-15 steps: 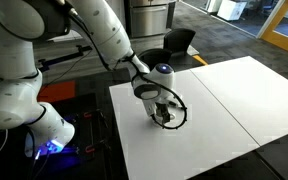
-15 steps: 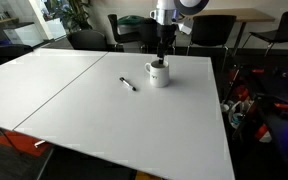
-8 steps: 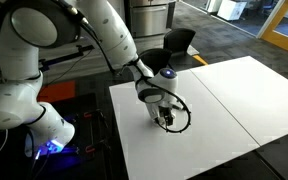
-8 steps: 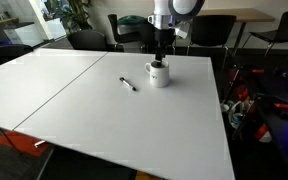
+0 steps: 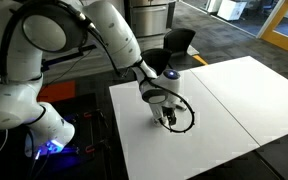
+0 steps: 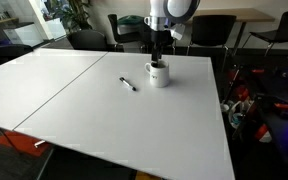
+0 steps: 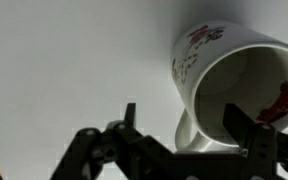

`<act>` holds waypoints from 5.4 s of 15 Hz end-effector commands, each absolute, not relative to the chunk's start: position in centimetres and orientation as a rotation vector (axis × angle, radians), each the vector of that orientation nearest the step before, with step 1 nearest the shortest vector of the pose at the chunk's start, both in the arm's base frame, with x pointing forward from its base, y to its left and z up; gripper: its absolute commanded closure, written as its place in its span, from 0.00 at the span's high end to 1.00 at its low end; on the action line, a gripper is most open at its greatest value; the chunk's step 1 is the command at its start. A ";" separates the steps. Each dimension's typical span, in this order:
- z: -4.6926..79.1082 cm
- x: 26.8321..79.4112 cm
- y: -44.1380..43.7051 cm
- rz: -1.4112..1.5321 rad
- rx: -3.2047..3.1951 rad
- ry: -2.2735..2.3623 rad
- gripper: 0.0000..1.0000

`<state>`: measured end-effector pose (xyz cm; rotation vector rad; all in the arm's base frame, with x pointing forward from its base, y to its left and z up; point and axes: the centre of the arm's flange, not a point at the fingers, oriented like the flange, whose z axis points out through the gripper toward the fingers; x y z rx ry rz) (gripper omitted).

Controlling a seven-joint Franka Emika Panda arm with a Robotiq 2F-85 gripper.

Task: Move the mug backwards

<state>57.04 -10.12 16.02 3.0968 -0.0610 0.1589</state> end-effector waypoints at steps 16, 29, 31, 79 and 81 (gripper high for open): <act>16.1 58.6 -10.2 0.128 3.091 -0.010 0.02; 20.0 63.3 -16.8 0.153 3.098 -0.203 0.02; 20.6 64.5 -18.0 0.139 3.099 -0.248 0.02; 19.8 71.7 -21.3 0.314 3.003 -0.647 0.60; 20.7 70.7 -20.8 0.357 3.007 -0.643 0.61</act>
